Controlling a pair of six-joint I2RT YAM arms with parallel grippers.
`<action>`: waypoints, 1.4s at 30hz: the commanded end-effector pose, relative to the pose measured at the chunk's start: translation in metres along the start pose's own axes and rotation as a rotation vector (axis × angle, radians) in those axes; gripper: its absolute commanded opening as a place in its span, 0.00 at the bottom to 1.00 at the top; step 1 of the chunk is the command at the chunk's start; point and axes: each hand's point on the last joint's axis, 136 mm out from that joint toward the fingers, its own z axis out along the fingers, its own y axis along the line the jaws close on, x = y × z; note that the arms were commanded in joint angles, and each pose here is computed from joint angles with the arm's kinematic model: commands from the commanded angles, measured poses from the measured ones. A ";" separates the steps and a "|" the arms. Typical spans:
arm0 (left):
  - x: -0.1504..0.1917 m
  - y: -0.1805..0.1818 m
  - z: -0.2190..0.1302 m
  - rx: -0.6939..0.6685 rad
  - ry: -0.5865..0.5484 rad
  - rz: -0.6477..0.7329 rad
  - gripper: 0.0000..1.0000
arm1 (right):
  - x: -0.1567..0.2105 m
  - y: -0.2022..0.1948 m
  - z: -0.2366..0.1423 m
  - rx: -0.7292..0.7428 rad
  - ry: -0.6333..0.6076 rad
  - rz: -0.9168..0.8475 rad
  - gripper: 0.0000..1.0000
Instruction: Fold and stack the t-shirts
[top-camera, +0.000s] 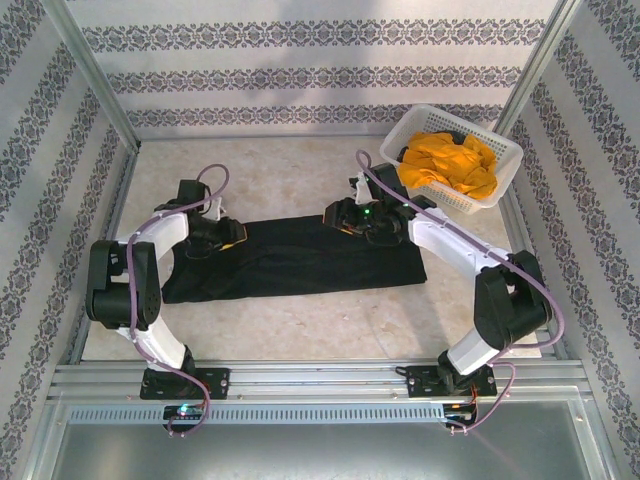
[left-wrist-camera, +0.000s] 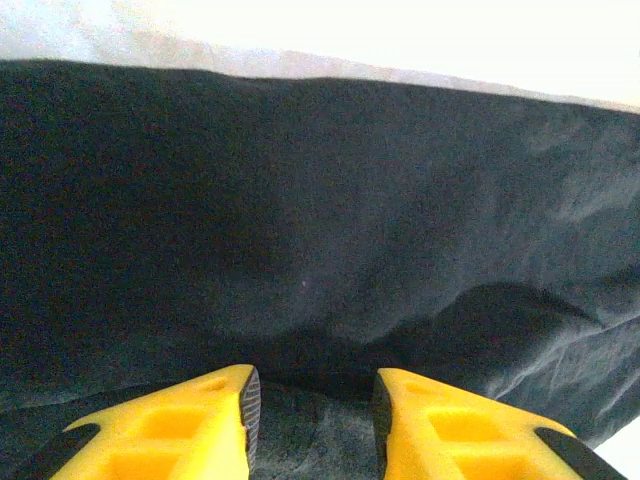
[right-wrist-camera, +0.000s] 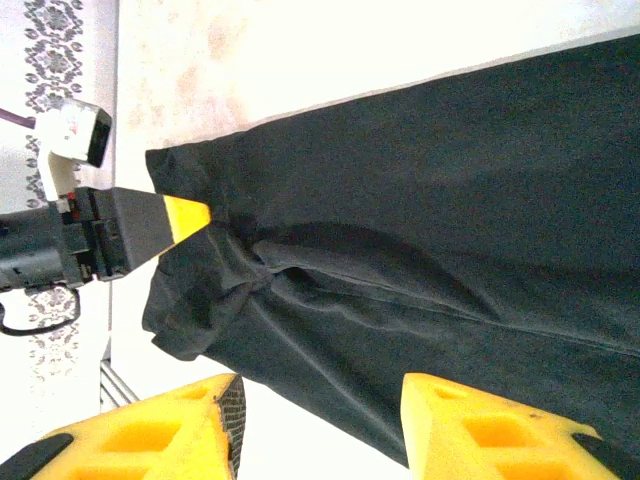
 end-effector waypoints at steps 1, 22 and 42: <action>0.009 0.004 0.002 -0.022 0.006 0.051 0.37 | 0.006 0.010 -0.006 -0.032 0.000 -0.004 0.47; 0.016 0.006 0.009 -0.047 -0.014 0.058 0.23 | 0.015 0.018 0.001 -0.049 0.019 -0.003 0.46; 0.099 -0.052 -0.014 0.008 0.048 -0.101 0.00 | 0.020 0.006 0.002 -0.023 0.018 0.019 0.44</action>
